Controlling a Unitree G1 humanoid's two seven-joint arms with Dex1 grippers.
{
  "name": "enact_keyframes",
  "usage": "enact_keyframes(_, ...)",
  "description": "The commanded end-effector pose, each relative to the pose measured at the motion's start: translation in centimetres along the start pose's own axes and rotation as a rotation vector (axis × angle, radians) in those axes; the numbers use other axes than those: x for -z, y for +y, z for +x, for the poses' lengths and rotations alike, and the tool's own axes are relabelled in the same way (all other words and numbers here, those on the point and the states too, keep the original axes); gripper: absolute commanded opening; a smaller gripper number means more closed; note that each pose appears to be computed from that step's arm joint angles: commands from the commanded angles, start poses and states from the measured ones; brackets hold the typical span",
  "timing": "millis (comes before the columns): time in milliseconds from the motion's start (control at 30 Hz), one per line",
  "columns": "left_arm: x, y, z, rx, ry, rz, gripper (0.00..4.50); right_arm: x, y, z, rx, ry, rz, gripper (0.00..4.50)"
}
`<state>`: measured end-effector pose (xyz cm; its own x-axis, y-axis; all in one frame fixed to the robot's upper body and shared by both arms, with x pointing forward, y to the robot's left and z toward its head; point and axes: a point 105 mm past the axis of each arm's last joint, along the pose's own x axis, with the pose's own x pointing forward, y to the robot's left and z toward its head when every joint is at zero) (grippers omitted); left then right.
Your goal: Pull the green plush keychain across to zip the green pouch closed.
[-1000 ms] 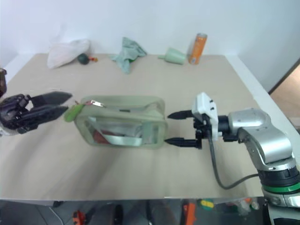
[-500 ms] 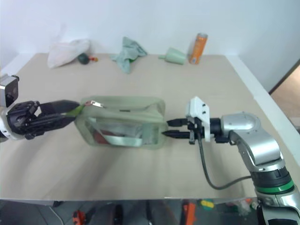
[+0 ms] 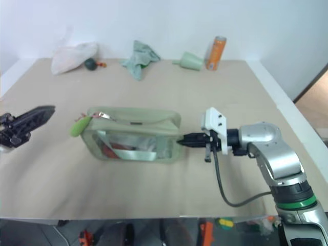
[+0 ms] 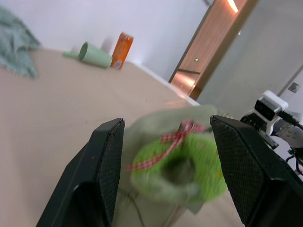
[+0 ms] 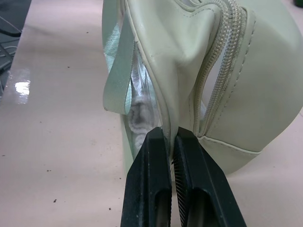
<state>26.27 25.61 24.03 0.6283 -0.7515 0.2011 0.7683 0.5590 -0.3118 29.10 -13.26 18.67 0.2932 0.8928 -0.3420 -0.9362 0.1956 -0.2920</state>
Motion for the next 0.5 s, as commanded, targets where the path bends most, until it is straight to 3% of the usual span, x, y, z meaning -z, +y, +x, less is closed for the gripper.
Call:
enact_keyframes(33, -0.6, -1.1, -0.2, 0.034, -0.002, 0.026, 3.01, -0.3, 0.1, 0.5, -0.009, -0.004, -0.022, 0.03)
enact_keyframes(233, -0.4, -2.0, -0.4, 0.076, -0.004, -0.002, 3.01, -0.2, 0.2, 0.5, -0.010, 0.002, -0.024, 0.03)
enact_keyframes(500, 2.1, -4.6, 0.8, 0.190, 0.177, 0.093, 3.01, -0.1, 0.3, 0.5, -0.010, 0.006, -0.021, 0.03)
